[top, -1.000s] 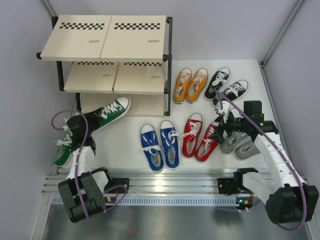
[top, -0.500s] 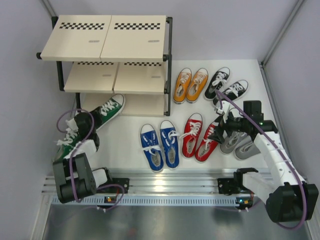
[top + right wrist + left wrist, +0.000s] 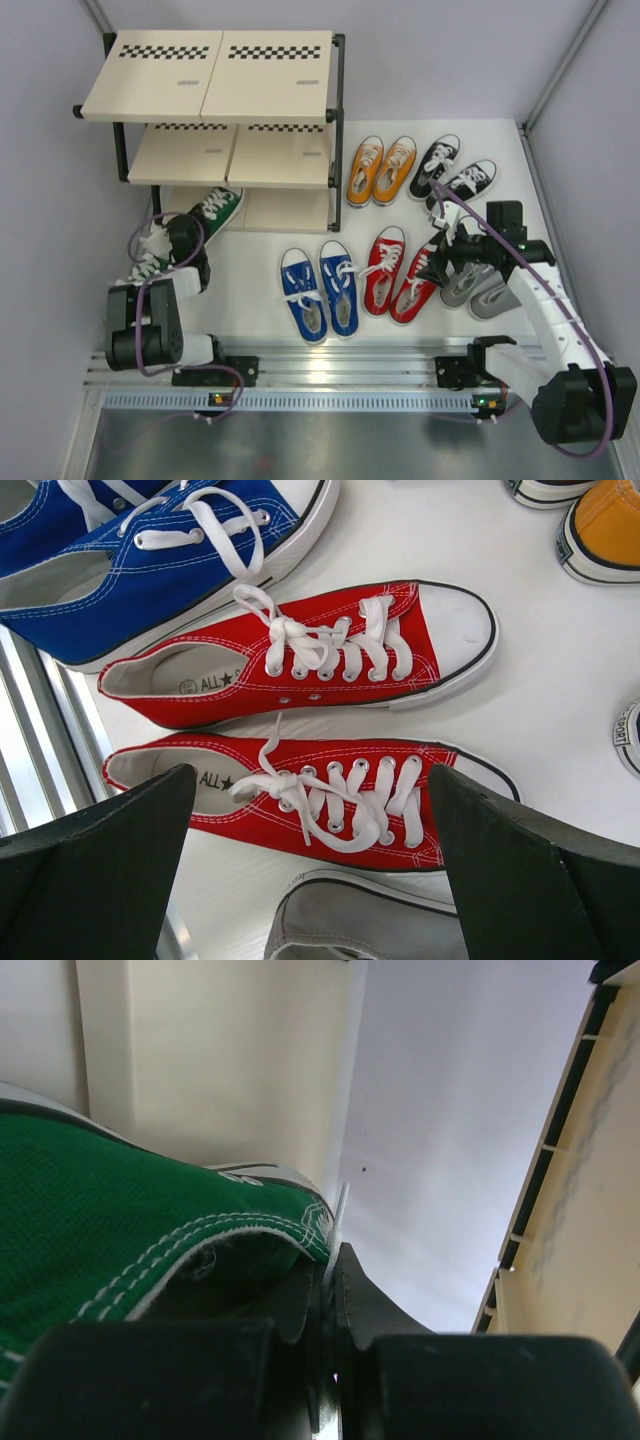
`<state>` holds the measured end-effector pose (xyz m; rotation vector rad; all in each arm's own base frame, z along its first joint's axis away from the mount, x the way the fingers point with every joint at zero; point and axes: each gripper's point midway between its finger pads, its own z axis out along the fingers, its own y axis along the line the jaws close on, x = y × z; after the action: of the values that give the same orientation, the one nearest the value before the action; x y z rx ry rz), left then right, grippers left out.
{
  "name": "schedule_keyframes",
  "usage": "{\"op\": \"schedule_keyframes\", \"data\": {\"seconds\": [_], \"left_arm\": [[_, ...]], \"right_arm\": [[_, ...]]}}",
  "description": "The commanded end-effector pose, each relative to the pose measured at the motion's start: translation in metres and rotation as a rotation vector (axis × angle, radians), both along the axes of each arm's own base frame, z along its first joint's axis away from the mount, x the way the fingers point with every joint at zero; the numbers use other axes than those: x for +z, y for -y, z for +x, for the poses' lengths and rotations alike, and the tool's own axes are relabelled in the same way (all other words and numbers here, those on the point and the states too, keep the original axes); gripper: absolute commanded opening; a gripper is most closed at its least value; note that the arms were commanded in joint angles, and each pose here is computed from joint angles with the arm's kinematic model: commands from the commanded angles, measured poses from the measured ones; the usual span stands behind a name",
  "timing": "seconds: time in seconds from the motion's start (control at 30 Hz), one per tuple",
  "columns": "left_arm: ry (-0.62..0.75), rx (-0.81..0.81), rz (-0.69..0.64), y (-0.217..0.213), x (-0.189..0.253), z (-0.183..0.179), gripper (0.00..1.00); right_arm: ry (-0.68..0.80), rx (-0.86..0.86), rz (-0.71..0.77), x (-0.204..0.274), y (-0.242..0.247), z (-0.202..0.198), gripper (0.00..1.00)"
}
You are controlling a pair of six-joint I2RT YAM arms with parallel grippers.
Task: Place and organize the shoes onto the shoe shelf
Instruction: Place the shoe at the shoe shelf.
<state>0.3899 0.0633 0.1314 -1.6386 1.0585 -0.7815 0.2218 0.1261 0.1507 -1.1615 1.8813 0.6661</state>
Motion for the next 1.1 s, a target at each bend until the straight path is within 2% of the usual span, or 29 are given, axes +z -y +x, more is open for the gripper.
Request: {"op": "schedule_keyframes", "data": {"seconds": [0.0,0.07,0.13,0.23,0.37,0.43,0.47,0.67,0.83,0.93,1.07], "left_arm": [[0.306,0.053,-0.021,-0.008,0.08,0.024,0.0],[0.317,-0.002,-0.028,0.001,0.081,0.031,0.01],[0.303,-0.057,-0.034,0.01,0.072,0.039,0.22],[0.286,-0.152,-0.038,0.026,0.065,0.043,0.37],[0.247,-0.21,0.02,0.036,0.066,0.035,0.46],[0.18,-0.22,0.061,0.036,0.058,0.029,0.52],[0.194,-0.22,0.089,0.035,0.071,0.025,0.55],[0.046,-0.238,0.221,0.029,0.072,0.005,0.66],[-0.076,-0.282,0.312,0.024,0.064,-0.008,0.69],[-0.112,-0.321,0.33,0.025,0.057,-0.009,0.73],[-0.16,-0.471,0.273,0.04,0.031,-0.007,0.73]], "right_arm": [[0.059,0.01,0.009,0.014,0.0,0.01,1.0],[0.058,0.008,0.01,0.014,0.0,0.01,1.0],[0.06,0.008,0.01,0.015,0.0,0.009,0.99],[0.066,0.006,0.01,0.016,0.0,0.009,0.99],[0.074,0.006,0.012,0.018,0.0,0.008,1.0],[0.077,0.007,0.013,0.019,0.0,0.008,1.0],[0.08,0.008,0.013,0.02,0.0,0.008,0.99],[0.091,0.012,0.016,0.023,-0.001,0.006,0.99],[0.096,0.015,0.019,0.024,-0.001,0.005,1.0],[0.1,0.015,0.02,0.025,-0.001,0.005,1.0],[0.106,0.015,0.018,0.026,-0.001,0.005,0.99]]}}
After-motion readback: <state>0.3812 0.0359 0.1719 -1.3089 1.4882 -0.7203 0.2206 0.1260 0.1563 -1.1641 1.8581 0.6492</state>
